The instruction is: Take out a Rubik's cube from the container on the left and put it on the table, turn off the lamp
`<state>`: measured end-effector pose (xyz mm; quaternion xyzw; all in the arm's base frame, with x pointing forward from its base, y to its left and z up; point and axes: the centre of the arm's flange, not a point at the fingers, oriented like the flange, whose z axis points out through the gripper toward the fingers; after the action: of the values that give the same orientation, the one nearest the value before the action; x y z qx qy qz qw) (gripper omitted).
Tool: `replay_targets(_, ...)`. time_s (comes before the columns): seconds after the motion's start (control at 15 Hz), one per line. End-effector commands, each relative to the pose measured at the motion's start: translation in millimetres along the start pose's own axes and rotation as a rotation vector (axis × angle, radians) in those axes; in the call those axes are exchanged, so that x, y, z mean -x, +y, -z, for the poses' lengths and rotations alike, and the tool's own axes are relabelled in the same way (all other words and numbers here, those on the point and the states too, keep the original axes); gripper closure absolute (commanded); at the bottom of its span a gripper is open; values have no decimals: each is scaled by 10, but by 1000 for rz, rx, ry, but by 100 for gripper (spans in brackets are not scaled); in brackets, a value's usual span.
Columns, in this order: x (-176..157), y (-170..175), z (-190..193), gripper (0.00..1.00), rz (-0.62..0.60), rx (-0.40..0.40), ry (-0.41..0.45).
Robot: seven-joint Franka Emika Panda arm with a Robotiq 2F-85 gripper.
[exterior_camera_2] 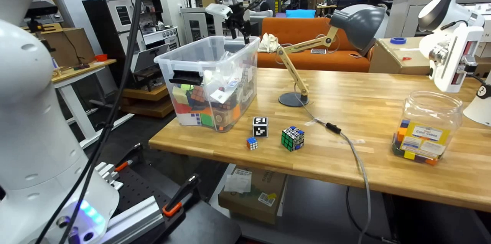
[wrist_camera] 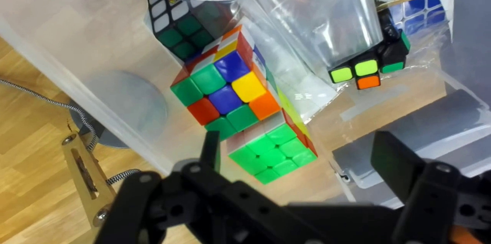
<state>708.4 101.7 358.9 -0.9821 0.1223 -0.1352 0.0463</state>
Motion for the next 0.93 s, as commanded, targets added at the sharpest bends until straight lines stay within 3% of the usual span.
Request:
replay_targets(0.0,24,50,43,0,-18,-43,-8)
replay_targets(0.87,159,59,-17,0,-27,-65,-47)
